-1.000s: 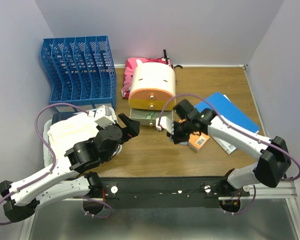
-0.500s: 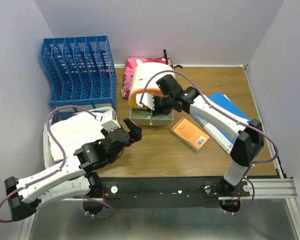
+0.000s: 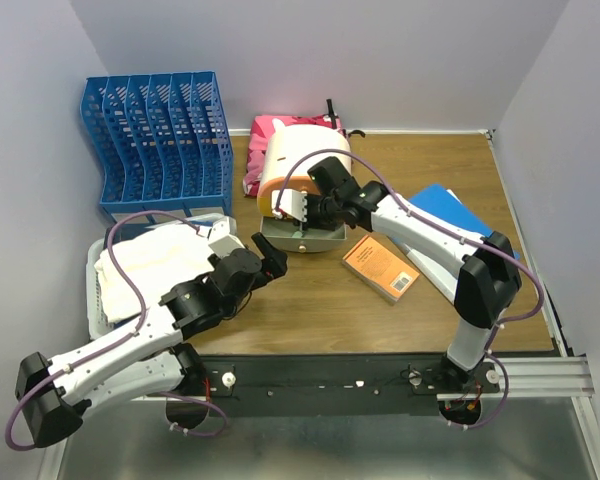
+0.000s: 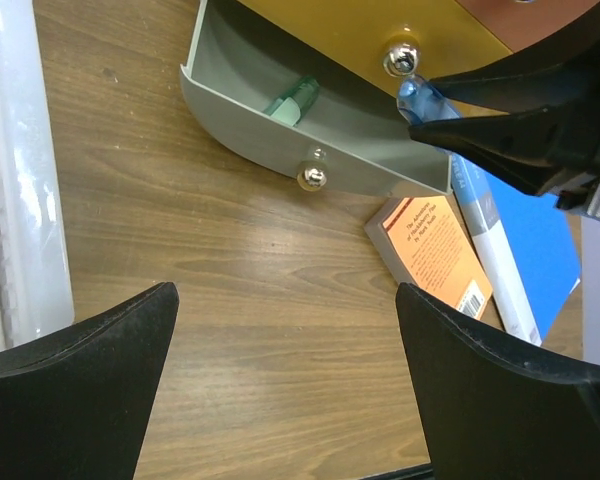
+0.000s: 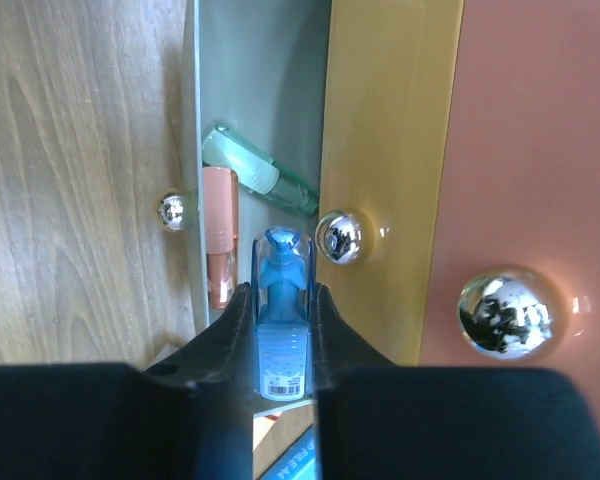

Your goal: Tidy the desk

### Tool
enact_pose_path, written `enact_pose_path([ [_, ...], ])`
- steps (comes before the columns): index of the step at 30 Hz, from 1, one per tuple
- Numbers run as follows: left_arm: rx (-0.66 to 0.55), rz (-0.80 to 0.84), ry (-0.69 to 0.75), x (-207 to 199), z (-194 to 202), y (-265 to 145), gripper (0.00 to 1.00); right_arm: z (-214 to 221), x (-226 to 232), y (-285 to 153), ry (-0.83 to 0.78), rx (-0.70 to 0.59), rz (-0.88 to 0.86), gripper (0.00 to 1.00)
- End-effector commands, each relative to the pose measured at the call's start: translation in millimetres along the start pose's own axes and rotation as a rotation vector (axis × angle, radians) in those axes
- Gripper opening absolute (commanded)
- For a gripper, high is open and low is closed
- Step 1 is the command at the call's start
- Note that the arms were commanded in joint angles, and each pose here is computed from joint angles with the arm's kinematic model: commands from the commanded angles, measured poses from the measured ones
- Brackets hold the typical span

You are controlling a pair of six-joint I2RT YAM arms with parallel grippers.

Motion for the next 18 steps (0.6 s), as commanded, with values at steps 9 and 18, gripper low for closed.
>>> enact_pose_path([
  [9,0.1,0.055,0.01,-8.7,13.9,23.4,0.99,7.4,8.2,1.7,0.074,0.046,0.013,0.58],
  [18,0.153,0.072,0.041,-14.9,22.5,33.9,0.99,-25.2,23.4,-48.8,0.246,-0.128,-0.173,0.55],
])
Point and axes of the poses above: each gripper's point midway between its finger pads, its own y axis out along the fingers, its own x axis along the line the jaws close on, z = x × y, the point moved 8 cm from there along -y, back along the fingers, and after that the axes turned 2 degrees about -y, right-handed, at the moved point
